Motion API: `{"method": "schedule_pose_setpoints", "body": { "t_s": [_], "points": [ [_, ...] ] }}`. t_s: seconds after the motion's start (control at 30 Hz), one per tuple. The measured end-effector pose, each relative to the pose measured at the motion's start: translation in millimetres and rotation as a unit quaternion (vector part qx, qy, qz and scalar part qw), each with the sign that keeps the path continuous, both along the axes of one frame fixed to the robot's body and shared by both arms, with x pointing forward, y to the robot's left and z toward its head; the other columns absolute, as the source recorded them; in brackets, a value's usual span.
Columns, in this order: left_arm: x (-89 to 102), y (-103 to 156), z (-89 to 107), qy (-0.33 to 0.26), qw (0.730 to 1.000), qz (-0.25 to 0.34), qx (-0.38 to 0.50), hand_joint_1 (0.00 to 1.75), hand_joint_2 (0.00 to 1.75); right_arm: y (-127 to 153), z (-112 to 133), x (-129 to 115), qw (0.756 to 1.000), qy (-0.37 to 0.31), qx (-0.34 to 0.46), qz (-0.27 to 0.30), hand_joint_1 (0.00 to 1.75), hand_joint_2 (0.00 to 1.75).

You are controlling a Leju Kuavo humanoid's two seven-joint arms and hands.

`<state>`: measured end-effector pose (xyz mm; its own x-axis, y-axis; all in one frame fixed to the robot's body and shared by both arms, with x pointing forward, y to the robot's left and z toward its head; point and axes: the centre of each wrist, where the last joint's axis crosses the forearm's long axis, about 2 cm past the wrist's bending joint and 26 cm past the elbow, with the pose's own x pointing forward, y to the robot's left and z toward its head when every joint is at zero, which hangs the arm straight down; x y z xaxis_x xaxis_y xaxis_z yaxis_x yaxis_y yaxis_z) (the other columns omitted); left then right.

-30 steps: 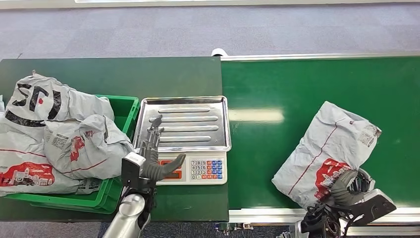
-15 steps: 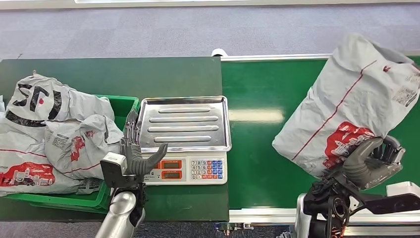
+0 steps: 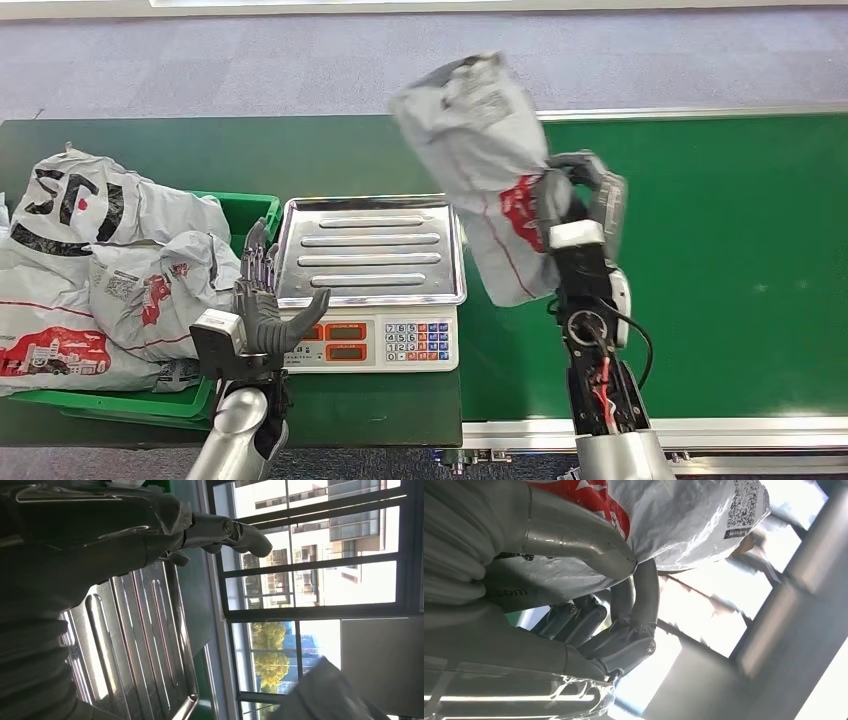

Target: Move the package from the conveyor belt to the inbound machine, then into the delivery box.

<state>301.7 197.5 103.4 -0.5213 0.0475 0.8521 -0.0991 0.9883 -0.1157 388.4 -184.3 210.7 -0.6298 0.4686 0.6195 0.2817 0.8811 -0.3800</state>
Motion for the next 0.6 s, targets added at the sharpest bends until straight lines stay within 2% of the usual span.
{"method": "schedule_pose_setpoints", "body": {
  "t_s": [0.13,0.3,0.43,0.6],
  "points": [
    [-1.6,2.4,-2.4,0.002,1.0,-0.005,0.001,0.0,1.75,16.5,-22.4,20.4,0.983,0.102,-0.15,0.037,1.75,1.75],
    [-2.3,4.5,-3.7,0.003,1.0,-0.009,0.005,0.0,1.75,22.0,-36.6,29.7,0.955,0.155,-0.244,0.071,1.75,1.75],
    [-2.2,4.5,-3.8,0.002,1.0,-0.012,0.008,0.0,1.75,25.7,-41.1,32.3,0.942,0.178,-0.269,0.093,1.75,1.75],
    [-2.2,4.0,-3.8,0.001,1.0,-0.016,0.009,0.0,1.75,30.4,-46.0,31.2,0.947,0.182,-0.241,0.112,1.75,1.75]
  ]
}}
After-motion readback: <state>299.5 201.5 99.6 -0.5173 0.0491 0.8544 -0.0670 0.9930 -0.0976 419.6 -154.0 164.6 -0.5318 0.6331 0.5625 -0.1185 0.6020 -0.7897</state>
